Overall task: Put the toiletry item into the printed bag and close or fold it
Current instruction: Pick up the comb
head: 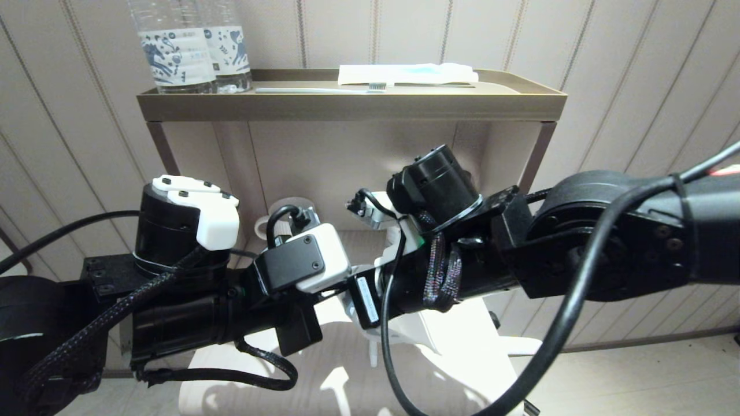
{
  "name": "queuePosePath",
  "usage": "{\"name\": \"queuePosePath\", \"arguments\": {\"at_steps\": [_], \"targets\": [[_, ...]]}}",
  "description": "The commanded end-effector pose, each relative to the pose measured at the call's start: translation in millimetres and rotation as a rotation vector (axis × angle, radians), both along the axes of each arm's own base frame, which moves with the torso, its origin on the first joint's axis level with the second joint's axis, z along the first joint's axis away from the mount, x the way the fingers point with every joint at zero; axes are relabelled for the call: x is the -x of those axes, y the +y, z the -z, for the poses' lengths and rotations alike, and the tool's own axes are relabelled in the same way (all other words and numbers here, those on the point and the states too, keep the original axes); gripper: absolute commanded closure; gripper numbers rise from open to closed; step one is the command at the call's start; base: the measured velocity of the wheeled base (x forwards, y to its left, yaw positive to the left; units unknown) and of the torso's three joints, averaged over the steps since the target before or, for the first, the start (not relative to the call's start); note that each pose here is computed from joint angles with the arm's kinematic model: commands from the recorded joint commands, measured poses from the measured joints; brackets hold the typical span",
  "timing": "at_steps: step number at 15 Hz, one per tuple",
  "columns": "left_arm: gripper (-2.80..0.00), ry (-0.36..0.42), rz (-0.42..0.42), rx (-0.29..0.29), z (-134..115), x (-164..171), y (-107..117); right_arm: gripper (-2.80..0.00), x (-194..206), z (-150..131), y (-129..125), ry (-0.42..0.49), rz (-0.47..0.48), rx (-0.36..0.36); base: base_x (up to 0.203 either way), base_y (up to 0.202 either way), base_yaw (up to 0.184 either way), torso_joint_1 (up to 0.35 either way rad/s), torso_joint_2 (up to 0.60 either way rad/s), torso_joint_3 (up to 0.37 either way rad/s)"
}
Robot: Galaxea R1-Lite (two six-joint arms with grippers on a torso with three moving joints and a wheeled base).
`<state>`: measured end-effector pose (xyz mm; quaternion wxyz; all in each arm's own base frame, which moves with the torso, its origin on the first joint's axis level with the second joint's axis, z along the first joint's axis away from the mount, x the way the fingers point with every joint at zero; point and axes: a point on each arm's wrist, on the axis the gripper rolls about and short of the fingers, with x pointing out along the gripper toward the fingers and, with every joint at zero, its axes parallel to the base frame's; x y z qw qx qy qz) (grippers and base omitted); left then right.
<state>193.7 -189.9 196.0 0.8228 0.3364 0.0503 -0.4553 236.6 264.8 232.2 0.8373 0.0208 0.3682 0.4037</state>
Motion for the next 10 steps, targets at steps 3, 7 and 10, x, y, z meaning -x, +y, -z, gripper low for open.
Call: {"name": "queuePosePath", "arguments": {"at_steps": [3,7,10], "targets": [[0.0,0.012,-0.015,0.027,-3,-3,-1,0.0,20,-36,-29,-0.051,0.014,-0.049,0.0,0.0,0.0,0.0,0.0,0.0],[0.0,0.067,-0.09,0.068,-2,-19,3,0.0,38,-55,-61,-0.088,0.05,-0.083,0.0,0.0,0.0,0.0,0.0,0.0],[0.0,0.109,-0.109,0.109,-2,-27,10,0.0,55,-59,-90,-0.124,0.123,-0.071,0.0,0.0,0.0,0.0,0.0,0.0]]}}
